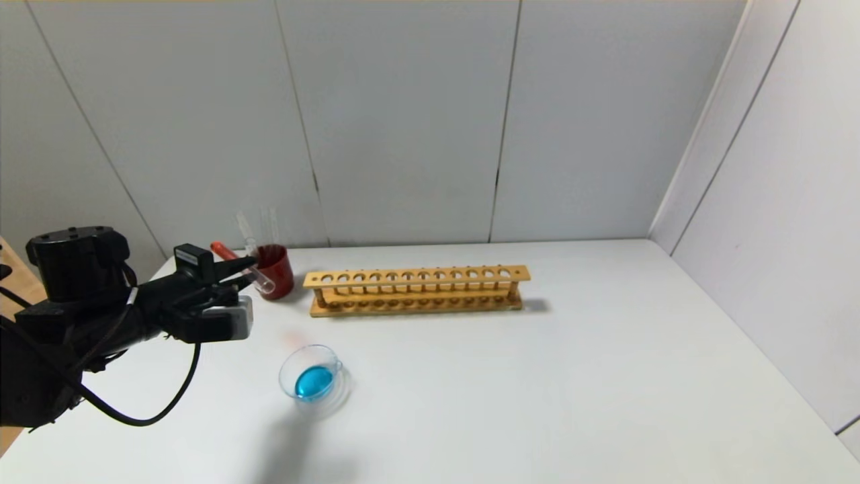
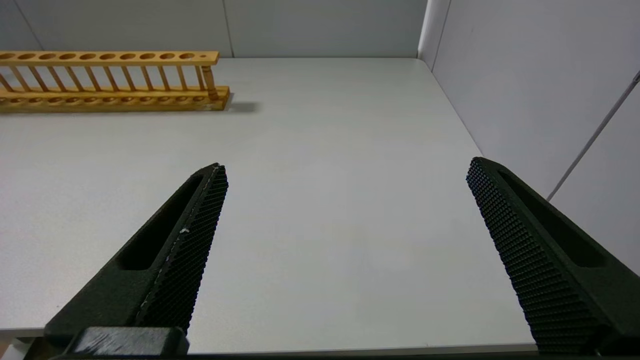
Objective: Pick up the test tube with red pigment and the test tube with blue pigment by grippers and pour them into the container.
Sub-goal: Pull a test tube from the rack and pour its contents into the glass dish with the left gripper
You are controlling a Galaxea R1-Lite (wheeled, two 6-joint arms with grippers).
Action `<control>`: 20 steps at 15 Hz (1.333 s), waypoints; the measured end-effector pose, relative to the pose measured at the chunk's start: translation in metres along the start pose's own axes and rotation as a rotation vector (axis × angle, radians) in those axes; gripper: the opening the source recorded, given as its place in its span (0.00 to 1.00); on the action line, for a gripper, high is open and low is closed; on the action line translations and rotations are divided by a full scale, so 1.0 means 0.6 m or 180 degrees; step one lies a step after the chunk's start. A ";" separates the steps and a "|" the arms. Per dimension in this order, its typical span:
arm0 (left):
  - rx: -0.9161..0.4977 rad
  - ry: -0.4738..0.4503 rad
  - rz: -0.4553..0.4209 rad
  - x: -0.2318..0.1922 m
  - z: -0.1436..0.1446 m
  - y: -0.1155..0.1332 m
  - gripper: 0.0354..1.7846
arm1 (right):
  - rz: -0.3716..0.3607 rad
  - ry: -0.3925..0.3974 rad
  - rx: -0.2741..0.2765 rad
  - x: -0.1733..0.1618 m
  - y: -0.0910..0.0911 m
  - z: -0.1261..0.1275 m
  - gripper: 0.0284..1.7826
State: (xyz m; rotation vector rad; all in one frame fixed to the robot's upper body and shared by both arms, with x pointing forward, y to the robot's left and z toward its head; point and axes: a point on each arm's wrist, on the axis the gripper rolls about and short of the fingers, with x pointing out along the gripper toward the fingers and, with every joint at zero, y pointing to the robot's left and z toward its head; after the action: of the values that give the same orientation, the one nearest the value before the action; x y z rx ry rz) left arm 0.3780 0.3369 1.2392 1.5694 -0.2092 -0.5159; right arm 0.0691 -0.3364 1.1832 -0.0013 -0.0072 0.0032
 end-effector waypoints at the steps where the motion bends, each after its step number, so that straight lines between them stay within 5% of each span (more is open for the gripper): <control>1: 0.0038 -0.0004 -0.0001 0.000 0.000 0.000 0.15 | 0.0002 0.0000 0.0000 0.000 0.000 0.000 0.98; 20: 0.0377 -0.0106 -0.0066 0.013 0.006 -0.010 0.15 | 0.0001 0.0000 0.0001 0.000 0.000 0.000 0.98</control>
State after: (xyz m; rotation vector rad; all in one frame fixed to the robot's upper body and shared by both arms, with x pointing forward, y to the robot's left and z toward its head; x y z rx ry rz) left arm 0.3823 0.3308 1.2317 1.6804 -0.2529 -0.5543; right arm 0.0691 -0.3364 1.1832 -0.0009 -0.0072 0.0036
